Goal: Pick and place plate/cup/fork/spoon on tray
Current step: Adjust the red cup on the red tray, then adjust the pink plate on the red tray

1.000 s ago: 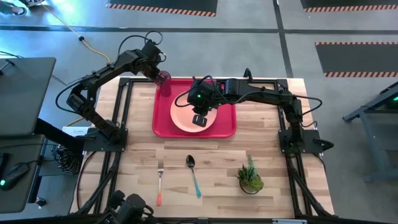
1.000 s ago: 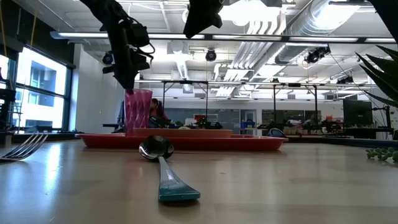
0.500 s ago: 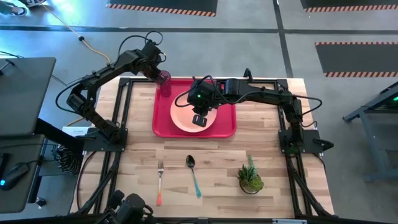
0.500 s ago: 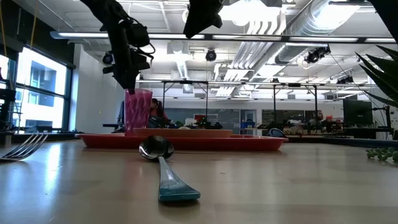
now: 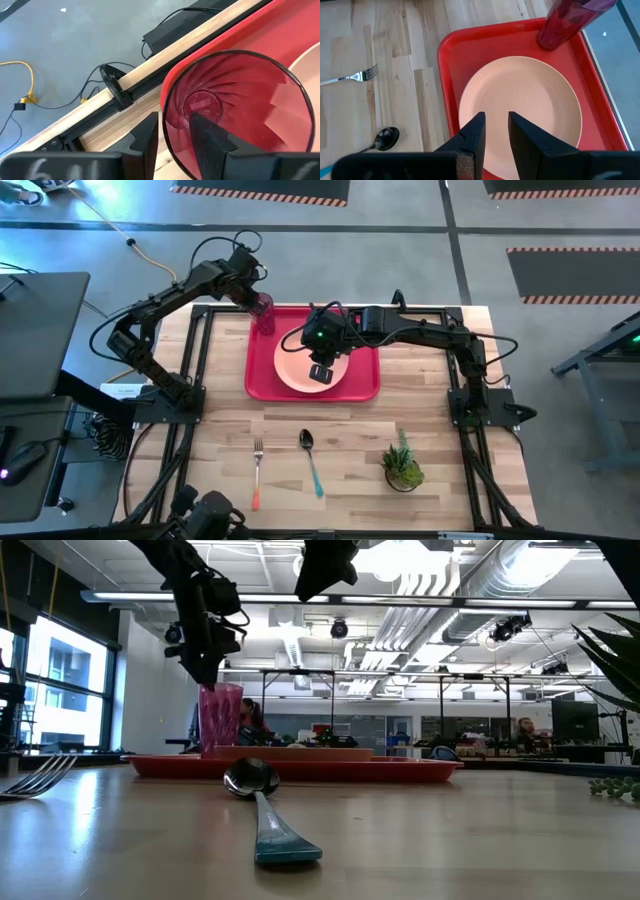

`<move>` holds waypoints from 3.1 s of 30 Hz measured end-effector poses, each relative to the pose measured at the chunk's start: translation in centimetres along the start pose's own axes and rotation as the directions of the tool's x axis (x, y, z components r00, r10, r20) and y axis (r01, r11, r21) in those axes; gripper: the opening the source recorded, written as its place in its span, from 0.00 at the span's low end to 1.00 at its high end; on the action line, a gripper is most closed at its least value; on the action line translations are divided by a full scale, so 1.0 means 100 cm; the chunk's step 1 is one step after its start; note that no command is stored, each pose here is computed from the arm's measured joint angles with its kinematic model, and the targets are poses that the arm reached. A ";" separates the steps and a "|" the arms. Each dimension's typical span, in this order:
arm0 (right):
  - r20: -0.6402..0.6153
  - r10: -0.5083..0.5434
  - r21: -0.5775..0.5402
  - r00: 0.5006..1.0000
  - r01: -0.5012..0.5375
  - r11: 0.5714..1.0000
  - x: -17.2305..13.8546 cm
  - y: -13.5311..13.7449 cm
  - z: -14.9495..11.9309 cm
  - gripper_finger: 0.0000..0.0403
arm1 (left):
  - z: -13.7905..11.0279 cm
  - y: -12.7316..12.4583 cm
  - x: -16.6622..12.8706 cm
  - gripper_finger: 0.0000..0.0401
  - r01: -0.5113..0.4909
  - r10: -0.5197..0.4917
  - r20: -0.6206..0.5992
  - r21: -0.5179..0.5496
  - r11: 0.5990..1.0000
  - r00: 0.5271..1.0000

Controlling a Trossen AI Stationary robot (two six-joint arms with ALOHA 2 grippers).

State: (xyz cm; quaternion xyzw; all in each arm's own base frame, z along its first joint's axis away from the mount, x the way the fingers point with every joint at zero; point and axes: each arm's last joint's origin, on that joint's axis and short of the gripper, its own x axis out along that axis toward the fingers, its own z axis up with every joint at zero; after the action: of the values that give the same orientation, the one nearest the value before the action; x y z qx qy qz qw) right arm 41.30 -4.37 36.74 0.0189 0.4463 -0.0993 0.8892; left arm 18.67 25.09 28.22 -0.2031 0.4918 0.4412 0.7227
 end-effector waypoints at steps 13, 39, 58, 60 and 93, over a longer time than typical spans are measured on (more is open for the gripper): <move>-0.005 0.000 0.016 1.000 0.000 1.000 0.000 0.000 0.000 0.19 | 0.003 0.005 -0.029 0.25 0.001 -0.001 0.060 0.005 1.000 0.998; -0.297 0.058 0.354 0.953 0.053 0.934 -0.004 0.034 -0.031 0.19 | -0.050 -0.034 -0.152 0.25 0.357 -0.394 0.204 0.197 0.913 0.896; -0.558 0.004 0.229 0.830 0.149 0.962 0.070 0.078 -0.059 0.19 | -0.110 -0.044 -0.147 0.25 0.438 -0.472 0.198 0.193 0.878 0.859; -0.598 -0.052 0.172 0.800 0.191 0.966 0.073 0.076 -0.063 0.19 | -0.110 -0.044 -0.147 0.25 0.439 -0.474 0.196 0.197 0.876 0.858; -0.684 -0.221 0.023 0.696 0.323 0.946 0.089 -0.027 -0.089 0.19 | -0.109 -0.043 -0.146 0.25 0.384 -0.420 0.218 0.188 0.904 0.881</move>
State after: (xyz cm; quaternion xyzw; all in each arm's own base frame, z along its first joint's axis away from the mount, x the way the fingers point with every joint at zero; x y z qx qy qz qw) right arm 38.94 -7.36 24.42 0.0498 0.7264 -0.2474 0.6392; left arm 14.61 8.49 35.88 -0.1917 0.3719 0.2682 0.8678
